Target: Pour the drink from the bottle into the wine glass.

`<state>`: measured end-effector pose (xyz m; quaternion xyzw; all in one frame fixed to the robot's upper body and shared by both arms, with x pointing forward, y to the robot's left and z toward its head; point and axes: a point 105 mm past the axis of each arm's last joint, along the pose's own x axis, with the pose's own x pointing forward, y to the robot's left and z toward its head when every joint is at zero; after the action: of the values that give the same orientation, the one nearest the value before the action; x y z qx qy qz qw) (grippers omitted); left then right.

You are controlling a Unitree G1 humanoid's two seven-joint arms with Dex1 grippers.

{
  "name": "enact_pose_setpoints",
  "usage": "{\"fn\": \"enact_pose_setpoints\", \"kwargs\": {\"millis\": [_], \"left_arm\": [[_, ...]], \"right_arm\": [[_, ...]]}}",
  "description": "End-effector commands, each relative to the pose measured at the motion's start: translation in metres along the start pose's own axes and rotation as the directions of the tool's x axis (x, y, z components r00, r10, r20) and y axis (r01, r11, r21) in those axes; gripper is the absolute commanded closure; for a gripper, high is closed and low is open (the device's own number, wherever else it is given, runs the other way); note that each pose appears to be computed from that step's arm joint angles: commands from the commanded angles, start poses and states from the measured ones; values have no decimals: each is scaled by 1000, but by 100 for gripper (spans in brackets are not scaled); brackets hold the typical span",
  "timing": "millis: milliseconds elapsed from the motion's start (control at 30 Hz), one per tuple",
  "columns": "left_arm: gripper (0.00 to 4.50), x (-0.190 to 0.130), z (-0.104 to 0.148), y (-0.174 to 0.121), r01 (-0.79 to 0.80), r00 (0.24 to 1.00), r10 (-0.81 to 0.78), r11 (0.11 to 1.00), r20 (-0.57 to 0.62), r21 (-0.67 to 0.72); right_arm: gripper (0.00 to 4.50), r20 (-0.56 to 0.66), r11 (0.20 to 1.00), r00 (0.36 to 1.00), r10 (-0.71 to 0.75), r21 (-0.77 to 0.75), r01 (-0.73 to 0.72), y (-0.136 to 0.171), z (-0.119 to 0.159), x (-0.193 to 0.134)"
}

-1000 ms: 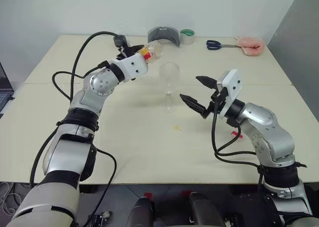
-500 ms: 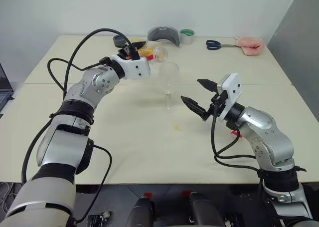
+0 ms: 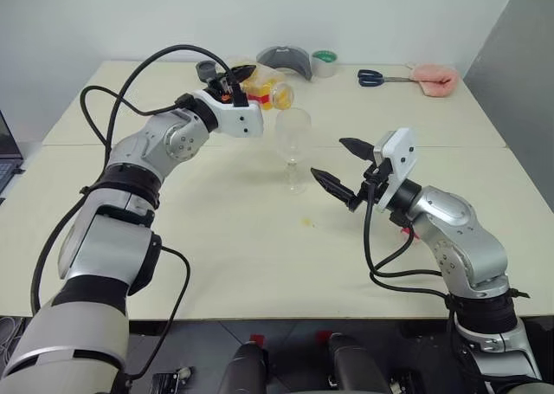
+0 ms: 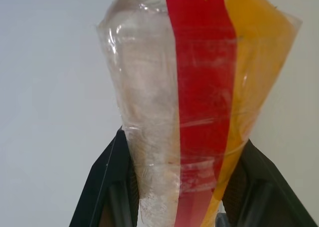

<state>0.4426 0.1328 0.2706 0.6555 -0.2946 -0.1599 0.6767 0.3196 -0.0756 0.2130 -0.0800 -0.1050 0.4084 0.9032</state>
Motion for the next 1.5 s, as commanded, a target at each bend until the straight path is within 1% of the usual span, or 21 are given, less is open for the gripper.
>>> {"fn": "enact_pose_setpoints", "kwargs": {"millis": [33, 1000, 1500], "left_arm": [[279, 4, 4, 31, -85, 996, 83, 995, 28, 59], [279, 2, -5, 42, -121, 993, 121, 980, 6, 158], [279, 3, -7, 44, -123, 992, 125, 975, 1, 183]], "right_arm": [[0, 61, 1000, 998, 1, -29, 1, 5, 15, 0], [0, 71, 1000, 997, 0, -14, 1, 11, 12, 4], [0, 72, 1000, 997, -2, -7, 3, 14, 9, 3]]}}
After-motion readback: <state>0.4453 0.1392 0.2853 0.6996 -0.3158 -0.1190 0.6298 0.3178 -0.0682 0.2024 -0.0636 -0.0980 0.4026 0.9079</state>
